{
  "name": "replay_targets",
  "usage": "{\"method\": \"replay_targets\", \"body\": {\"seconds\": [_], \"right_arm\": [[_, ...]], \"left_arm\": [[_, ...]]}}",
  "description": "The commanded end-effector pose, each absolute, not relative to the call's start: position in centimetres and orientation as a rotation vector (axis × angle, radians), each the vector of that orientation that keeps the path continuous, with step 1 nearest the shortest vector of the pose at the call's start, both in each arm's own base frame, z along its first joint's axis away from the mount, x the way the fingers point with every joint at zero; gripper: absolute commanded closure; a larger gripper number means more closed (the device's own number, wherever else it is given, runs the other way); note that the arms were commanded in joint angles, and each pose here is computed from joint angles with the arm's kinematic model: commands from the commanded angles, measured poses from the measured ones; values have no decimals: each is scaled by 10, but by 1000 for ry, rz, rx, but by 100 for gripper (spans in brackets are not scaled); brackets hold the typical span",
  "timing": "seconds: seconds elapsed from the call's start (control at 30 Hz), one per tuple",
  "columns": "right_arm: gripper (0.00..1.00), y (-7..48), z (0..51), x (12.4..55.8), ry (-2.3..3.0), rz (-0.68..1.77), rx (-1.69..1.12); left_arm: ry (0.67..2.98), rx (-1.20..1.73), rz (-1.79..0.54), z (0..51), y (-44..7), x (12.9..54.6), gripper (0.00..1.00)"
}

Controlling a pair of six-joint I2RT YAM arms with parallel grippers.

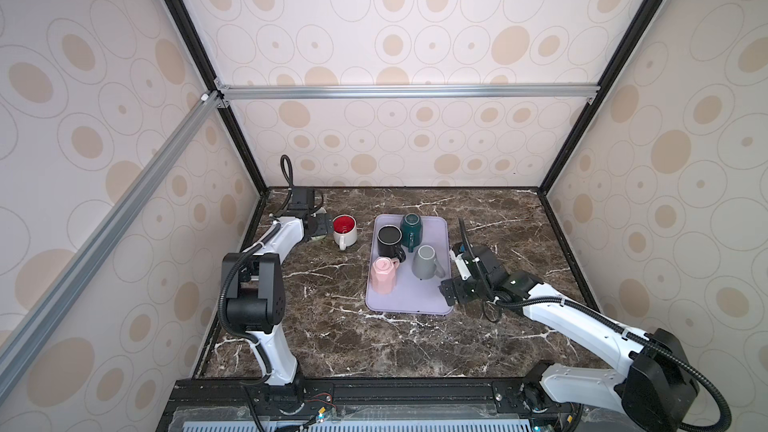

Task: Turn the mug right side up
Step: 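Open the left gripper and withdraw it from the light-green mug, then move the right gripper over the upside-down grey mug on the tray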

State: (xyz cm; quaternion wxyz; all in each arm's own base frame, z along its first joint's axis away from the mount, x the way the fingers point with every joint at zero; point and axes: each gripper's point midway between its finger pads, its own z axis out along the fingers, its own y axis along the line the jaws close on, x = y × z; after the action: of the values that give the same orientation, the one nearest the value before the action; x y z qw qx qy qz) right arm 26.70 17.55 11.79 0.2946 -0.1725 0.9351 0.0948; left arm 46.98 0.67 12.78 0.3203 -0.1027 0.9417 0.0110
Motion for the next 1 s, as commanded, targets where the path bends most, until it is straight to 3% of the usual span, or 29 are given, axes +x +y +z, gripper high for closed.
{"method": "replay_targets", "body": {"seconds": [0.0, 0.2, 0.53, 0.73, 0.97], "right_arm": [[0, 170, 114, 265, 2503, 229, -473], [0, 176, 115, 268, 2499, 283, -464], [2, 186, 131, 282, 2503, 327, -441], [14, 185, 124, 296, 2561, 267, -428], [27, 191, 121, 302, 2633, 256, -400]], "left_arm": [[2432, -214, 58, 164, 11, 458, 2], [2368, -207, -32, 185, -8, 432, 2], [2307, -12, -149, 219, -88, 392, 2], [2210, 24, -270, 244, -115, 366, 2], [2141, 6, -295, 235, -109, 347, 2]]}}
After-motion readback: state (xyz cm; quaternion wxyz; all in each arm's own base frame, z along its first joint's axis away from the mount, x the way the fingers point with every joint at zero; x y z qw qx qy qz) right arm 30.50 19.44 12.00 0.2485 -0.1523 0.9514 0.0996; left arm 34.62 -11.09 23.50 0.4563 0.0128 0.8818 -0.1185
